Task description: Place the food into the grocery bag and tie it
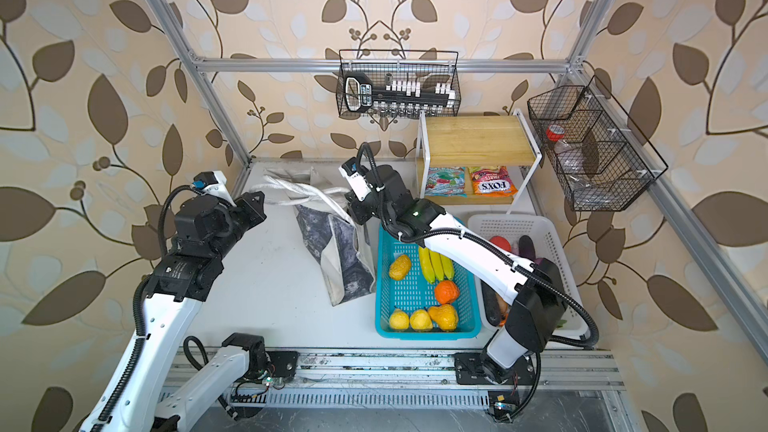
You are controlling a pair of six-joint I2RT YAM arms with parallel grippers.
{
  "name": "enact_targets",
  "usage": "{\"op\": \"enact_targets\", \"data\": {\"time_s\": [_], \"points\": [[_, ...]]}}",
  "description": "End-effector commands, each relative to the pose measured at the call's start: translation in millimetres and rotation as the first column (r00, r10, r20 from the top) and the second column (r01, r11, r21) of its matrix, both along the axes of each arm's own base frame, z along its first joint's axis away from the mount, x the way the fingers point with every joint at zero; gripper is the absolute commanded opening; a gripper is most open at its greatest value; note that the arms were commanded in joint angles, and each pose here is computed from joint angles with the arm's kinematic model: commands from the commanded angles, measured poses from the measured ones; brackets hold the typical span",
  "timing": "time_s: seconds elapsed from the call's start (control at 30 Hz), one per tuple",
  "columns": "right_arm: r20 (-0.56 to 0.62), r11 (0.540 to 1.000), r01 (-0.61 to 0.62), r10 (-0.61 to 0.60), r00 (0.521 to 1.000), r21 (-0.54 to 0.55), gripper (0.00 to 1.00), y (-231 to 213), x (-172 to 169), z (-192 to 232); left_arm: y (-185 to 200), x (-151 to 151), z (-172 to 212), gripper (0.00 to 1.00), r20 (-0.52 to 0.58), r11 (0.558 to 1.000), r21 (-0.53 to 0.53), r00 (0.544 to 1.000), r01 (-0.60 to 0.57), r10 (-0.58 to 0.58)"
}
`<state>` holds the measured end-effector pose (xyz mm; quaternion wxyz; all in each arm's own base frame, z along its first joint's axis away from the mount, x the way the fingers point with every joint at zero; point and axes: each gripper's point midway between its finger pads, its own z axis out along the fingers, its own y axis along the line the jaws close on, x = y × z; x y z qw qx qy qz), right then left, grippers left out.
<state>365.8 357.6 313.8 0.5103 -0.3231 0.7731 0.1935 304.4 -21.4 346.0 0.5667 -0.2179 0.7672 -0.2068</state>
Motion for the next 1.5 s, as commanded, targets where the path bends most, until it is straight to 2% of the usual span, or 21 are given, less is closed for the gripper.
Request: {"op": "enact_targets", "data": {"time_s": [0.0,0.07,0.13,0.23,0.33,0.4,0.47,0.53,0.63,0.67,0.7,0.73,0.77,0.83,0.9,1.13,1.27,1.47], "points": [[0.086,0.984,0.166,-0.160,0.983,-0.069,0.00,-18.3,30.5,20.8,5.2,2.1,29.3,0.00,0.115,1.000,-0.027,0.993,-0.010,0.013],[0.012,0.944,0.325,-0.325,0.946,-0.065,0.00,-45.4,54.8,8.4,13.6,-4.5,25.3,0.00,0.107,0.998,-0.028,0.992,-0.059,0.061],[-0.098,0.917,0.399,-0.396,0.913,0.007,0.00,-68.2,73.4,-5.9,24.9,-10.7,16.5,0.00,0.098,0.992,-0.027,0.987,-0.124,0.126],[-0.114,0.862,0.507,-0.500,0.858,0.031,0.00,-95.0,87.7,-17.9,34.4,-14.9,8.3,0.00,0.077,0.984,-0.020,0.981,-0.179,0.180],[-0.104,0.844,0.535,-0.529,0.842,0.036,0.00,-103.5,96.0,-24.8,41.4,-17.9,9.6,0.00,0.077,0.977,0.009,0.974,-0.213,0.212],[-0.132,0.838,0.543,-0.533,0.836,0.054,0.00,-106.7,103.1,-35.1,34.3,-17.3,12.6,0.00,0.097,0.985,-0.006,0.980,-0.173,0.173],[-0.194,0.846,0.531,-0.513,0.836,0.051,0.00,-104.3,106.7,-50.5,22.7,-14.0,9.6,0.00,0.104,0.993,-0.034,0.988,-0.111,0.114],[-0.228,0.880,0.469,-0.443,0.867,0.073,0.02,-91.5,100.7,-54.6,12.2,-9.3,3.2,0.00,0.104,0.997,-0.061,0.993,-0.055,0.061],[-0.216,0.923,0.324,-0.279,0.936,0.210,0.11,-67.1,83.8,-47.9,-12.7,3.3,-9.7,0.00,0.114,0.989,-0.123,0.991,0.080,-0.066],[-0.186,0.926,0.272,-0.228,0.956,0.263,0.12,-61.2,76.8,-40.2,-19.4,6.8,-10.0,0.00,0.127,0.984,-0.132,0.987,0.118,-0.101],[-0.171,0.930,0.249,-0.208,0.963,0.272,0.12,-58.5,71.9,-39.1,-30.6,12.6,-12.9,0.00,0.131,0.971,-0.157,0.979,0.179,-0.159],[-0.116,0.948,0.172,-0.145,0.983,0.269,0.20,-50.2,62.0,-34.0,-42.8,21.3,-21.6,0.00,0.107,0.953,-0.195,0.971,0.233,-0.216],[-0.090,0.961,0.138,-0.119,0.989,0.241,0.33,-45.0,58.1,-33.6,-51.0,26.9,-29.2,0.00,0.101,0.943,-0.203,0.964,0.264,-0.248],[-0.055,0.974,0.122,-0.113,0.992,0.190,0.52,-39.9,54.6,-34.9,-53.1,27.3,-33.5,0.00,0.101,0.945,-0.190,0.963,0.265,-0.250],[-0.026,0.980,0.126,-0.124,0.992,0.152,0.62,-37.3,54.1,-33.8,-54.1,26.9,-34.7,0.00,0.103,0.945,-0.187,0.962,0.269,-0.253],[0.151,0.995,0.100,-0.100,0.983,0.009,0.67,-26.2,42.4,-15.1,-54.2,23.7,-36.4,0.00,0.098,0.948,-0.171,0.962,0.268,-0.254],[0.256,0.995,0.052,-0.030,0.966,-0.080,0.77,-17.4,24.6,-4.2,-54.6,26.6,-35.1,0.00,0.084,0.949,-0.166,0.962,0.269,-0.259],[0.358,0.988,-0.136,0.152,0.921,-0.070,0.78,1.6,-10.6,10.4,-60.9,33.1,-31.6,0.00,0.064,0.938,-0.181,0.956,0.294,-0.287]]}}
